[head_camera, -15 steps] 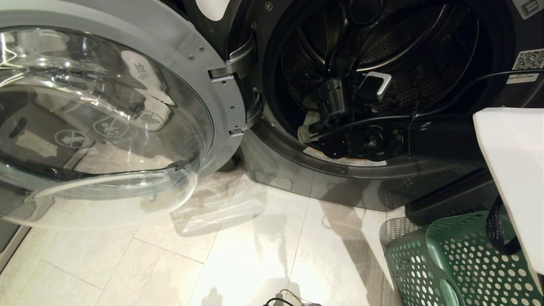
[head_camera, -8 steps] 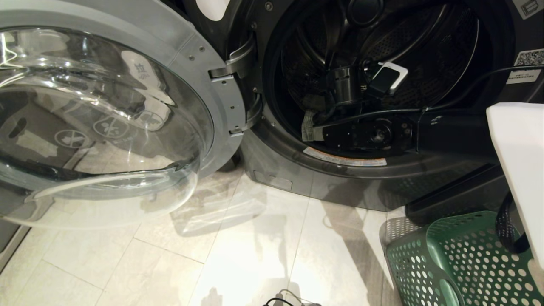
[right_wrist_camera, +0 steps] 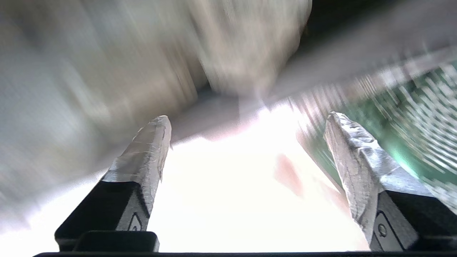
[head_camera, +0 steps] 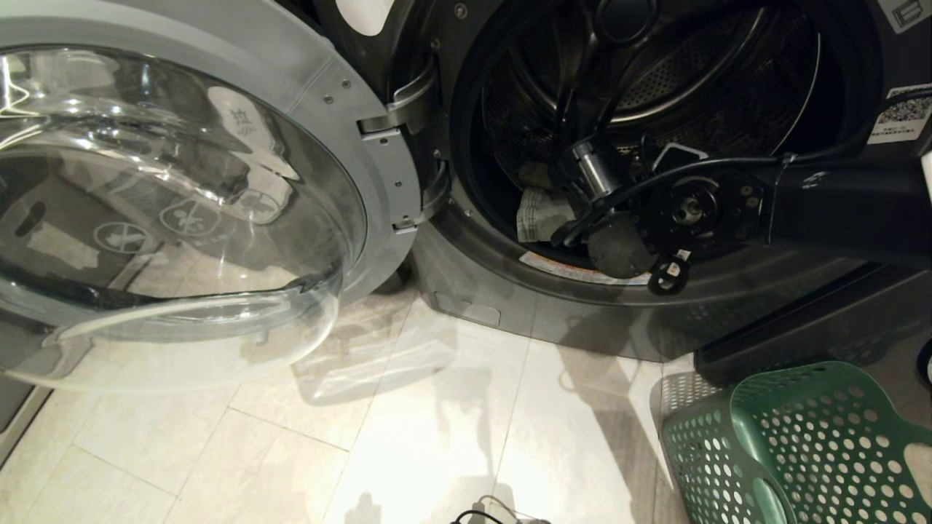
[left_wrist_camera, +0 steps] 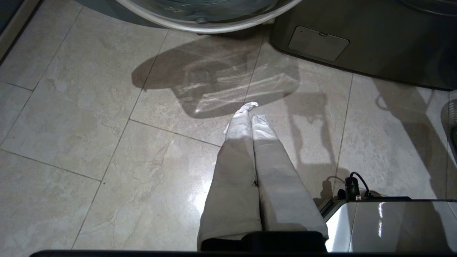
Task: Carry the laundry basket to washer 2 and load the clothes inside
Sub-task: Place the clothes into the washing machine
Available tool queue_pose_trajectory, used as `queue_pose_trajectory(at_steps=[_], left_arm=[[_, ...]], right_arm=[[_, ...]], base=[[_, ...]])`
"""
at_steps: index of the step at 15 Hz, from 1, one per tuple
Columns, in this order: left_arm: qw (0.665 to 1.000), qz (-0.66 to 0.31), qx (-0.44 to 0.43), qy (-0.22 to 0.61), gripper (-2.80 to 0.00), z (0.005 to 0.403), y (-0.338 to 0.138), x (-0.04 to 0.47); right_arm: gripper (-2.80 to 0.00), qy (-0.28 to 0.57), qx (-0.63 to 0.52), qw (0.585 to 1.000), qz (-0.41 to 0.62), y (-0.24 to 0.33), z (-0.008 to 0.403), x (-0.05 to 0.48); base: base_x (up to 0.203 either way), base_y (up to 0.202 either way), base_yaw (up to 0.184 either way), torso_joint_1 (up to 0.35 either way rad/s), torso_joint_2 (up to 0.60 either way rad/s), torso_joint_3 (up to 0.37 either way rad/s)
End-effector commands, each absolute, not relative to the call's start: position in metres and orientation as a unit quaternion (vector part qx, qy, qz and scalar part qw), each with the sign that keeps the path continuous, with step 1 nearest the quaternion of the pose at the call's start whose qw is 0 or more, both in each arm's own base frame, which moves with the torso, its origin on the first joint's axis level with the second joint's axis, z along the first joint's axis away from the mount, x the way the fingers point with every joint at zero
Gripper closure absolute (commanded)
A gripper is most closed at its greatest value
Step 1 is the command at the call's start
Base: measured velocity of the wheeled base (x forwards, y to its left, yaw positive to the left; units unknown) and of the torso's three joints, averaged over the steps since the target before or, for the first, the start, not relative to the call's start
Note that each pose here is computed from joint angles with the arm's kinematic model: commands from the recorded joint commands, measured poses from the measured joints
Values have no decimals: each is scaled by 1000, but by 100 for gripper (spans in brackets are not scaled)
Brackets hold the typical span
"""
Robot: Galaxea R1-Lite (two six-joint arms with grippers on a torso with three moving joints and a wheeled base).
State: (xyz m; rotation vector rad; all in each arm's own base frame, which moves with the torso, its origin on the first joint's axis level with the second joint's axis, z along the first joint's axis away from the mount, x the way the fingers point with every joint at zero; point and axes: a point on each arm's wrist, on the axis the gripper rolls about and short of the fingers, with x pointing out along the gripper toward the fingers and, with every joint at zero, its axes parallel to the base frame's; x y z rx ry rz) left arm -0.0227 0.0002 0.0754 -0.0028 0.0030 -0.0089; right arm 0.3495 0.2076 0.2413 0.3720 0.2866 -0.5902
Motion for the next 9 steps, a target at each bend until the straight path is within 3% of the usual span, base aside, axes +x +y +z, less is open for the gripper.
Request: queue_pose_trajectory(at_steps=[1,3,4,9], left_arm=[[1000,-5,-2,2,0,76,0,-23],[1000,-5,-2,2,0,75,0,-23],[1000,-5,-2,2,0,75,0,-23],[1000,-5,-2,2,0,75,0,-23]], right_arm=[[-280,248,134,921,-271,197,236,331],[-280,296,143,918,-223,205,238,320],[0,302,140,919,-211,213,237,315],[0,320,142,913,-209,214,226,325]], base=[[0,0,0,0,0,0],[0,0,0,0,0,0],[0,0,0,0,0,0],[0,0,0,0,0,0]])
